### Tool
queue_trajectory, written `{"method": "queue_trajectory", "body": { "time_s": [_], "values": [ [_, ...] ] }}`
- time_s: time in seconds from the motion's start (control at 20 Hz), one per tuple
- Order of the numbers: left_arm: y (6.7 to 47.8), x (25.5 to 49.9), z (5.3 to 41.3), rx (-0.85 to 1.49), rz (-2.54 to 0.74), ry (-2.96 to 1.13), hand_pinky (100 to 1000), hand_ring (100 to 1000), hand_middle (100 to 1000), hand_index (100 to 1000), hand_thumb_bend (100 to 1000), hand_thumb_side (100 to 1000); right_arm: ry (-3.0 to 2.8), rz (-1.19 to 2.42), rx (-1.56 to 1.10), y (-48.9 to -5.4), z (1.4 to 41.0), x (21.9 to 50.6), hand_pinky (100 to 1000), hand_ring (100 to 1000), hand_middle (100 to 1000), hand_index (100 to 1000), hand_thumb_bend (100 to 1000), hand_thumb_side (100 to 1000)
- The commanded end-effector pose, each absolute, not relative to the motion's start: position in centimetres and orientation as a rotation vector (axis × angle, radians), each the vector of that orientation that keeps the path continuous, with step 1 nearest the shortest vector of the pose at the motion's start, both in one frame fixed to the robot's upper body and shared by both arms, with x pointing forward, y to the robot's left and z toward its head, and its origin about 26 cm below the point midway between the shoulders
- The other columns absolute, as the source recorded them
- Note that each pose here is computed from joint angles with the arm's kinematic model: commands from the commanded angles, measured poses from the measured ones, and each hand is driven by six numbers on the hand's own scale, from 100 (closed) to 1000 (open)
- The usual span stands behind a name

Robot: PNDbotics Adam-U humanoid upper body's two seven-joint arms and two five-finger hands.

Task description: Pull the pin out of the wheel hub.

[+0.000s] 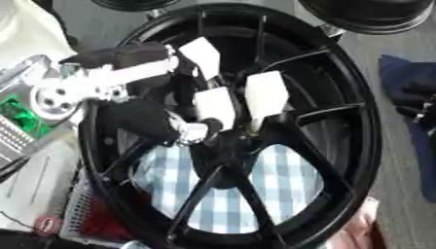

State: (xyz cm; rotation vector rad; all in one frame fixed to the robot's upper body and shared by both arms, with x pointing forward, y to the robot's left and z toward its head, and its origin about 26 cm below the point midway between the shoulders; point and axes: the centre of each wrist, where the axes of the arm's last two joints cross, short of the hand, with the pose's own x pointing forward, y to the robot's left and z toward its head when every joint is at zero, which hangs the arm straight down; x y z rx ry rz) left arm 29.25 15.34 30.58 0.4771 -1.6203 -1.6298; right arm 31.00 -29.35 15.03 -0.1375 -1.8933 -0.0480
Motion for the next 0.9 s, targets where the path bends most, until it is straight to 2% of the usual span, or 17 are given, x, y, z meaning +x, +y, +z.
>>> {"method": "queue_trajectory", "body": {
  "time_s": [0.05, 0.35, 0.5, 0.65, 0.9],
  "values": [
    [15.08, 28.89, 31.13, 0.492, -1.633, -1.64, 493, 586, 484, 655, 187, 447, -1.913, -0.053, -0.137, -29.69, 15.49, 30.94, 802, 705, 706, 716, 100, 864],
    [14.85, 28.84, 31.03, 0.508, -1.661, -1.622, 492, 589, 495, 664, 262, 383, -1.918, -0.057, -0.134, -29.68, 15.53, 30.96, 802, 704, 705, 715, 100, 865],
    [14.7, 28.81, 30.96, 0.526, -1.695, -1.61, 508, 604, 524, 688, 325, 406, -1.916, -0.059, -0.13, -29.64, 15.44, 30.98, 802, 704, 705, 715, 100, 867],
    [14.62, 28.8, 30.85, 0.548, -1.733, -1.592, 500, 591, 509, 675, 306, 327, -1.916, -0.063, -0.131, -29.71, 15.39, 30.95, 803, 705, 706, 714, 100, 868],
    [14.46, 28.77, 30.75, 0.571, -1.777, -1.575, 492, 583, 504, 669, 308, 310, -1.917, -0.068, -0.131, -29.75, 15.37, 30.92, 803, 705, 706, 714, 100, 869]
  ]
}}
